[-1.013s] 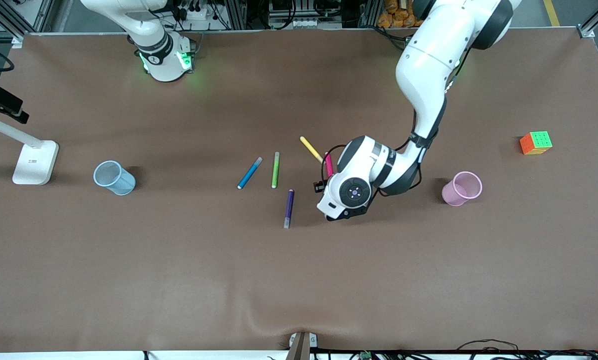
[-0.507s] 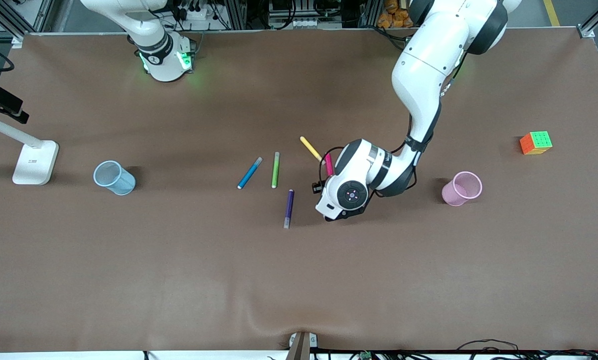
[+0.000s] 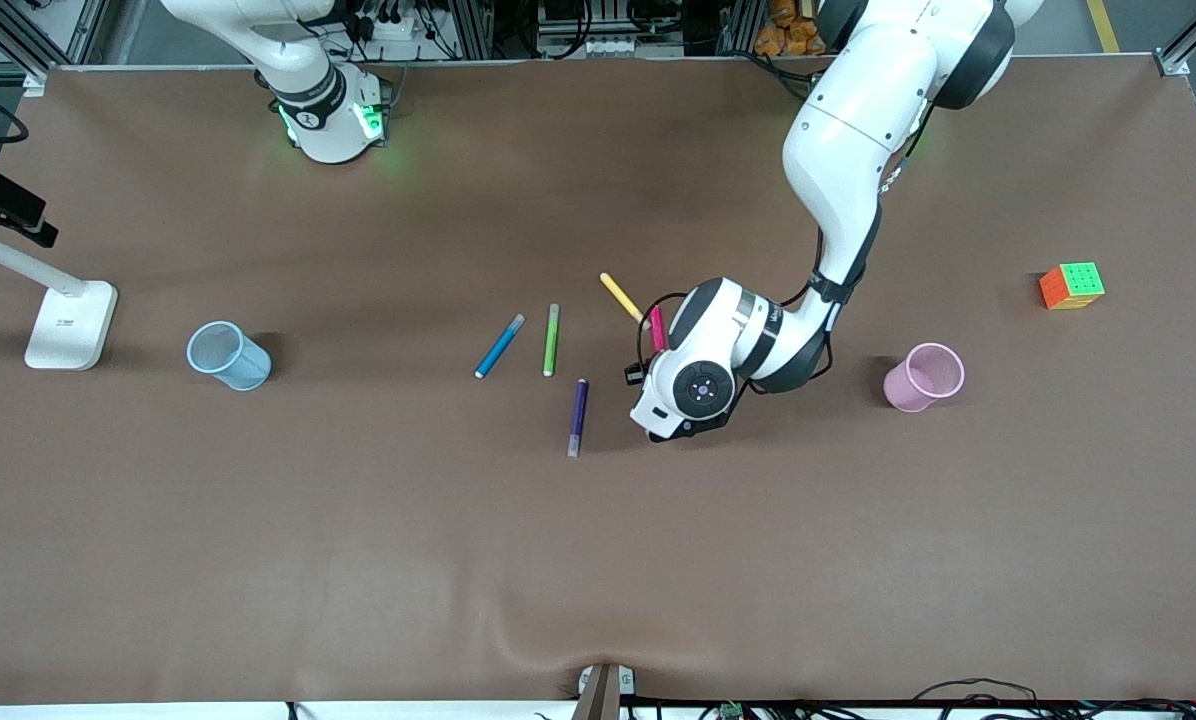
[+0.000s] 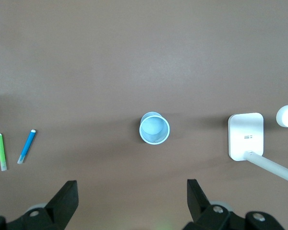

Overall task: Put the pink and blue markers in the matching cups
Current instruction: 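Close the left gripper on the pink marker and lift it, then carry the pink marker to the pink cup while the right gripper reaches the blue marker, then drop the pink marker into the pink cup while the right gripper grasps the blue marker, then carry the blue marker to the blue cup while the left gripper withdraws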

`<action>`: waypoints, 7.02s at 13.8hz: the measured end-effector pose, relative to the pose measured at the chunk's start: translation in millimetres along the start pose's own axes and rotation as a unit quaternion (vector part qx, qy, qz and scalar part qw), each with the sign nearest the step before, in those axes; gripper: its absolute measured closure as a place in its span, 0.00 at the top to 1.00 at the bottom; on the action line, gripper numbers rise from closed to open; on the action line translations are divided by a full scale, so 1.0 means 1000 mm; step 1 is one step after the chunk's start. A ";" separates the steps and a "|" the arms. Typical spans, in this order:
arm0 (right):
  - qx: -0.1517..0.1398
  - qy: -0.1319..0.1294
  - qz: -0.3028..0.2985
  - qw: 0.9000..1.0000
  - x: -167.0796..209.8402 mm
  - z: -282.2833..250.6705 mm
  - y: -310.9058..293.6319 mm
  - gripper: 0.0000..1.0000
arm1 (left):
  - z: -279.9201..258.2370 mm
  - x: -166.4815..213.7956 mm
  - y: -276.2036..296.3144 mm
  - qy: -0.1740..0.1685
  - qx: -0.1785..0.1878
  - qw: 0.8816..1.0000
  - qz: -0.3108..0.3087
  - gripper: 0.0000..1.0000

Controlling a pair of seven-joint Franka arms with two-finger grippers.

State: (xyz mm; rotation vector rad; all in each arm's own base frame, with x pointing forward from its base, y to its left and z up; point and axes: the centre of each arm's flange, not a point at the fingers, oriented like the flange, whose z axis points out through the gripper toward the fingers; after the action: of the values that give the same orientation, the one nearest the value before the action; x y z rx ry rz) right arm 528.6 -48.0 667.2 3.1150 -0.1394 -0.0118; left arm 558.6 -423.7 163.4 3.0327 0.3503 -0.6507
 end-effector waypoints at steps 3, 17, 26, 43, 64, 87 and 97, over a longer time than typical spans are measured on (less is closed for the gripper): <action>0.000 0.000 0.000 1.000 0.000 0.000 0.000 1.00 | -0.005 0.003 -0.001 0.004 -0.003 1.000 -0.001 0.17; 0.000 -0.005 -0.018 1.000 0.005 0.008 -0.019 1.00 | -0.309 0.063 -0.243 0.128 -0.074 0.988 -0.052 0.17; -0.019 -0.058 -0.078 0.995 0.092 0.160 -0.103 1.00 | -0.371 0.020 -0.321 0.189 -0.035 0.978 -0.084 0.17; -0.004 -0.105 0.095 0.990 0.075 0.293 -0.299 1.00 | -0.196 0.013 -0.405 0.312 -0.052 0.944 -0.097 0.17; -0.046 -0.102 0.161 0.981 -0.004 0.423 -0.392 1.00 | -0.207 0.032 -0.405 0.275 -0.023 0.956 -0.098 0.93; -0.043 -0.127 0.170 0.976 -0.074 0.483 -0.424 0.37 | -0.416 -0.104 -0.332 0.212 0.038 0.976 0.036 1.00; -0.049 -0.140 0.187 0.971 -0.057 0.468 -0.410 0.16 | -0.443 -0.130 -0.376 0.212 -0.020 0.973 0.094 1.00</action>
State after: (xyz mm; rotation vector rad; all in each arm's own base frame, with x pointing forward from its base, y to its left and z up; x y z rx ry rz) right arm 504.4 354.2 190.2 2.9166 -0.7027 -0.4355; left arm 537.8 -56.0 630.9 3.0915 0.0753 0.0187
